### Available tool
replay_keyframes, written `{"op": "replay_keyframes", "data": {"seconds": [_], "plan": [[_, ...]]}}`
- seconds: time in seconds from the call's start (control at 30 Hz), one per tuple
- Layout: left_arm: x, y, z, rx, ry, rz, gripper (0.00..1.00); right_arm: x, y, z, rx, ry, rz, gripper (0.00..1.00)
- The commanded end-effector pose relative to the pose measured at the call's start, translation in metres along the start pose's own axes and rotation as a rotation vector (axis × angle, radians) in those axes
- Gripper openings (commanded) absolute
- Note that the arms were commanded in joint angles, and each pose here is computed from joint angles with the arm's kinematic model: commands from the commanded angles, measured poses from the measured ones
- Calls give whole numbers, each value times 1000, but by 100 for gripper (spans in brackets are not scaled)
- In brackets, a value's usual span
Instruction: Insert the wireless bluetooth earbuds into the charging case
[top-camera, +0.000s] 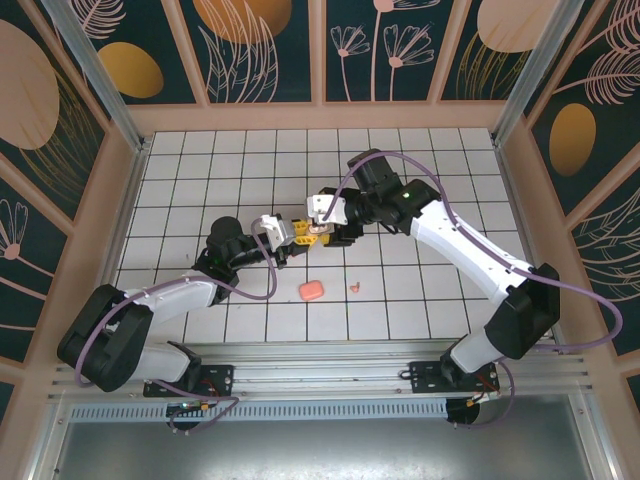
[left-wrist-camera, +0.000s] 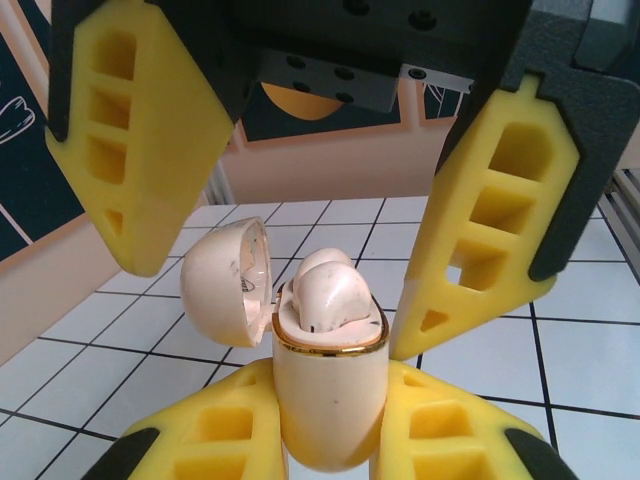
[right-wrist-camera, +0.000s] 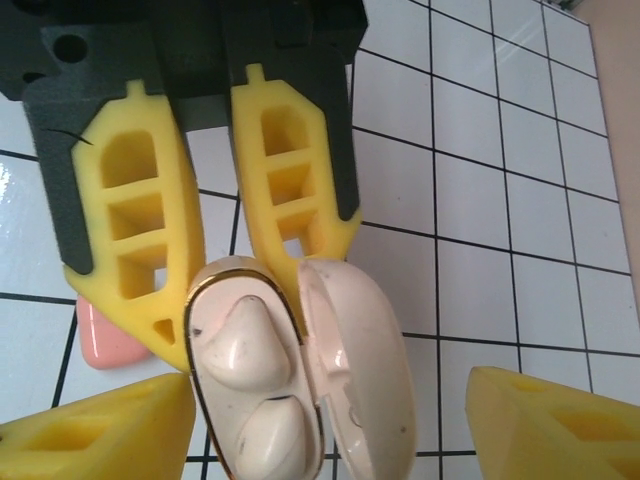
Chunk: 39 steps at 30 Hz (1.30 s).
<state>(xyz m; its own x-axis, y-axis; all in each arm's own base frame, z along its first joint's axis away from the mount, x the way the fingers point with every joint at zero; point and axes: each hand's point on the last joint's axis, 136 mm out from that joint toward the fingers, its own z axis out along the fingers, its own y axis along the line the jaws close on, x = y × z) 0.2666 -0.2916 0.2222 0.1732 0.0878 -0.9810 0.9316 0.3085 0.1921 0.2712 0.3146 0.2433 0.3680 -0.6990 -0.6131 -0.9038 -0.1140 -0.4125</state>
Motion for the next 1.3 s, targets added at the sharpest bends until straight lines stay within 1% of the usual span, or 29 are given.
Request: {"op": "replay_keyframes", "data": {"seconds": [0.0,0.33,0.63,0.73,0.87,0.93,1.0,1.03,1.13,1.2,1.27], "plan": [[-22,1,2,7,-56,52,12,-10,3,-2,-27,-20,-20,70],[-24,13,1,-60,-52,28,12,-6,24,-11,-71,1,20,57],[-19,17,2,-82,-42,-6,11,-3,38,-30,-23,-2,75,53],[-20,20,3,-93,-39,-32,11,-4,35,-36,18,-28,142,53],[-17,30,9,-116,-7,-125,11,-7,11,-52,124,-177,334,53],[-16,35,12,-132,1,-198,9,-2,-6,-60,188,-259,467,51],[-12,42,15,-156,17,-290,9,5,-19,-61,249,-312,640,50],[-11,45,16,-171,27,-329,10,20,-31,-64,302,-312,735,51],[-1,61,22,-238,71,-499,9,54,-50,-61,385,-299,1028,51],[5,67,30,-251,93,-627,8,84,-60,-59,451,-271,1237,51],[12,69,40,-235,105,-745,7,118,-65,-60,531,-249,1453,51]]}}
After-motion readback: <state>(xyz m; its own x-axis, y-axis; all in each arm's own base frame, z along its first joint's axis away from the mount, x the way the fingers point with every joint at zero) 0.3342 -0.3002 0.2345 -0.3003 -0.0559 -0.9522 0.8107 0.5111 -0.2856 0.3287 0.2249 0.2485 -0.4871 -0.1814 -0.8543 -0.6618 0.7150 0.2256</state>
